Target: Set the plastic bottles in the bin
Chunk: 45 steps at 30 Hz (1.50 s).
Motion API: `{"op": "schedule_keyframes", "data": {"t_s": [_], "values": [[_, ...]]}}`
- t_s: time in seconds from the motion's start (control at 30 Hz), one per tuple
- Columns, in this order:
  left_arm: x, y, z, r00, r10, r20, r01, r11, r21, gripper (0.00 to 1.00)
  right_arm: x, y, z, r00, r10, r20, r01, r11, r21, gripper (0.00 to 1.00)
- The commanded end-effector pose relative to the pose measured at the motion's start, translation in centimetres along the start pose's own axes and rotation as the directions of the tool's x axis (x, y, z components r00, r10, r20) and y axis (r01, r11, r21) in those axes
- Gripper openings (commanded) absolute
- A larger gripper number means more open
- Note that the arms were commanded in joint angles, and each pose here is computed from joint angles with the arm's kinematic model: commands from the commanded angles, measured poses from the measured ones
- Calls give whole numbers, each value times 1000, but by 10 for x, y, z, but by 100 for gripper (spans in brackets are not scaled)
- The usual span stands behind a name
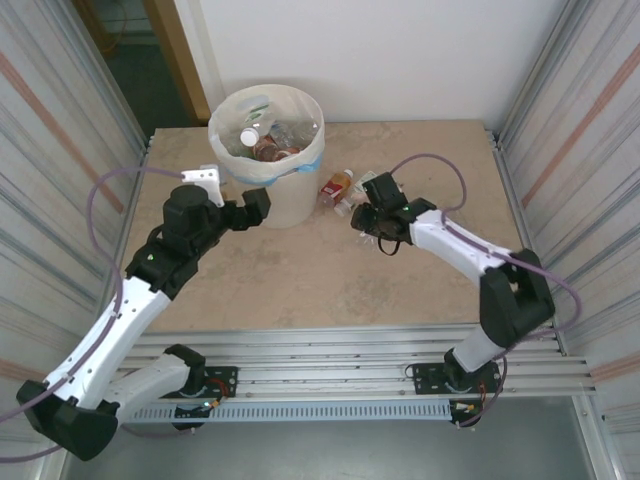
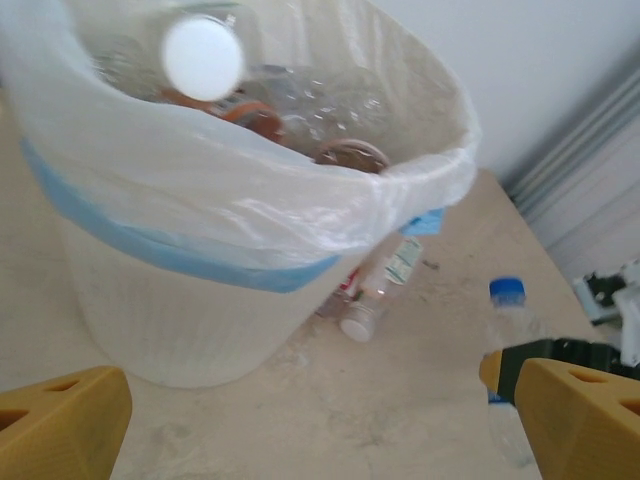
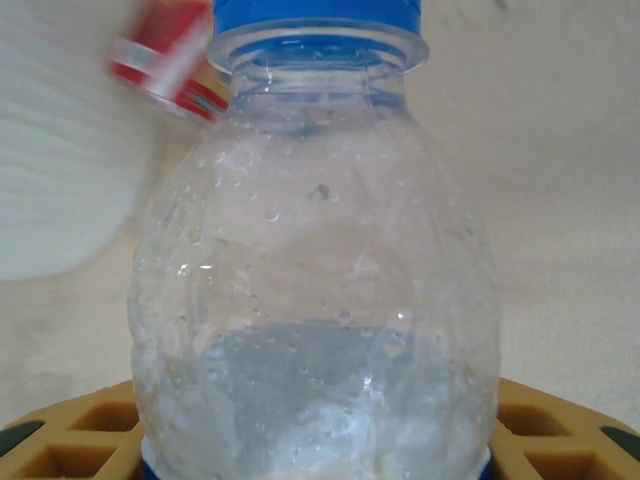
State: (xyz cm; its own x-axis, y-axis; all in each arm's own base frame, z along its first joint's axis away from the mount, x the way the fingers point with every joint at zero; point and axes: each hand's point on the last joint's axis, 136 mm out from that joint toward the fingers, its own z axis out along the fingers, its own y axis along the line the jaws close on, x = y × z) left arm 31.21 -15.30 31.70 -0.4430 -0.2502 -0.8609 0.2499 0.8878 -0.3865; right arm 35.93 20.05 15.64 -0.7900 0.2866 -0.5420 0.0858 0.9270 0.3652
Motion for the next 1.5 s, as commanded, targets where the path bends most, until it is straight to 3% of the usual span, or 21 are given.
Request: {"op": "schedule_keyframes", "data": {"t_s": [0.0,0.17,0.33,0.53,0.77,1.13,1.3,1.47], "values": [[-24,-41,-2,998,-26,53,17,986,166,98,-22,28,-39,982,-103,161,122,985,-118,41],[-33,-89,3,999,5,40,-18,949,315,97,-32,68,-102,919,-186,347,291,914,-281,42],[-45,-145,2,999,39,37,-52,869,492,94,-34,93,-153,851,-218,478,419,831,-366,42],[-43,-194,14,995,99,-13,-71,790,609,89,-29,114,-183,796,-240,555,515,752,-412,43],[-39,-213,32,993,104,-56,-42,755,654,76,-24,128,-190,771,-270,577,563,712,-419,43],[-28,-207,44,992,96,-83,-22,774,633,23,-27,138,-187,753,-298,587,586,708,-393,45],[-34,-203,44,994,95,-56,-41,789,613,1,-30,137,-186,751,-301,588,585,716,-381,53],[-49,-194,45,996,87,-20,-59,810,584,0,-34,130,-187,748,-300,592,575,740,-351,76]]}}
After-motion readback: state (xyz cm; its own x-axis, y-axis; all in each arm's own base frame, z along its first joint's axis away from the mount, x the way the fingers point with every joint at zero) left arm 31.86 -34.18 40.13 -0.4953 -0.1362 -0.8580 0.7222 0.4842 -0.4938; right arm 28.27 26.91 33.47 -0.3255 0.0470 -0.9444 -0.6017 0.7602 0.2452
